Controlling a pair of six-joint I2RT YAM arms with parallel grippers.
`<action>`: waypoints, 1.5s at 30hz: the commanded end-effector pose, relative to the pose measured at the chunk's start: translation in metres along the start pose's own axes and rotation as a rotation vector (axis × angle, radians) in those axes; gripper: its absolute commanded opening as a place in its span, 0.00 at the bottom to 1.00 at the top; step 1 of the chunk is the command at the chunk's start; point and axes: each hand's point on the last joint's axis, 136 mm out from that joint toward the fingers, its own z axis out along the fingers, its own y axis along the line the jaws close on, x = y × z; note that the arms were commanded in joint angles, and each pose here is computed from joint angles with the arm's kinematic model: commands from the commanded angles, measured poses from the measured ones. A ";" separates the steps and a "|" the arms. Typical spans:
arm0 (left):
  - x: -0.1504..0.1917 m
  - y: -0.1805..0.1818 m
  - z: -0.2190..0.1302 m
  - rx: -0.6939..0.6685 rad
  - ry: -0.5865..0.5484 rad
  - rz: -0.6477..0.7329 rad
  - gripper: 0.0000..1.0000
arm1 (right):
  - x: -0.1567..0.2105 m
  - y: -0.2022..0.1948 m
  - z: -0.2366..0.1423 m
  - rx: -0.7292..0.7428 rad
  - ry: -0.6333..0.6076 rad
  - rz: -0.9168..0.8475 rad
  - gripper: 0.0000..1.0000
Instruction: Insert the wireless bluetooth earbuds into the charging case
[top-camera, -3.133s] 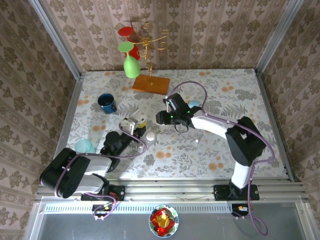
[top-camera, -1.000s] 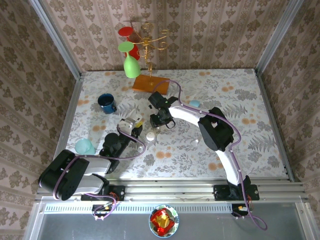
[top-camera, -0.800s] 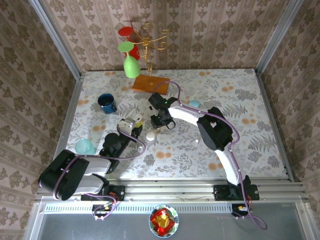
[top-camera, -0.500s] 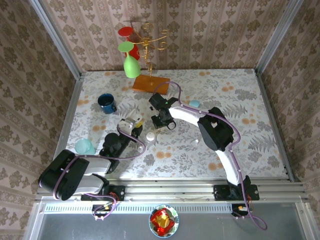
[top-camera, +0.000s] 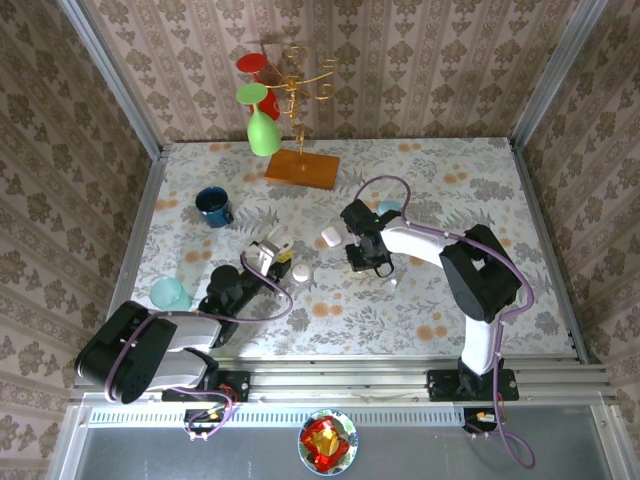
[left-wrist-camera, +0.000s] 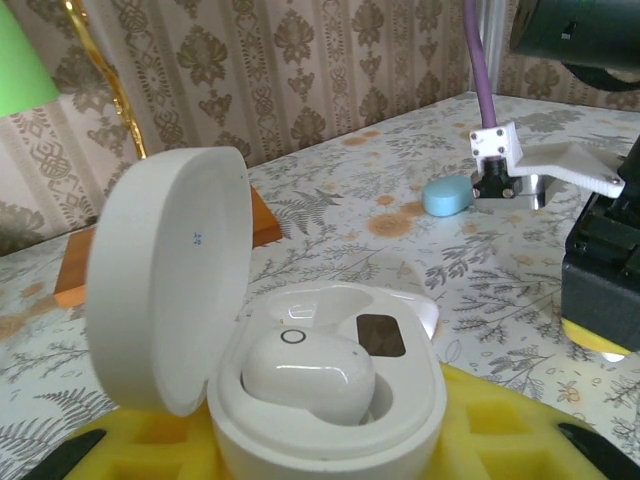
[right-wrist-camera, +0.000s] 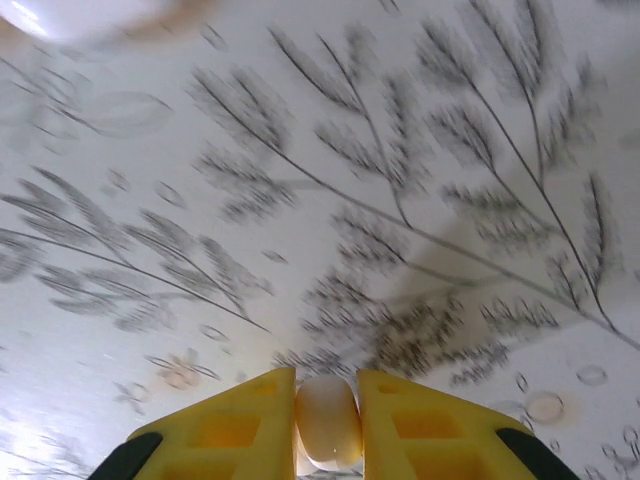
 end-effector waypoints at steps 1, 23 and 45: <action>-0.017 -0.009 0.002 0.061 -0.054 0.032 0.02 | 0.005 -0.004 0.003 0.019 -0.012 0.041 0.22; -0.015 -0.029 0.005 0.176 -0.074 0.033 0.02 | -0.013 0.014 -0.032 -0.485 -0.253 0.171 0.45; -0.012 -0.027 0.007 0.162 -0.061 0.028 0.02 | 0.012 0.005 0.002 -0.616 -0.117 0.263 0.39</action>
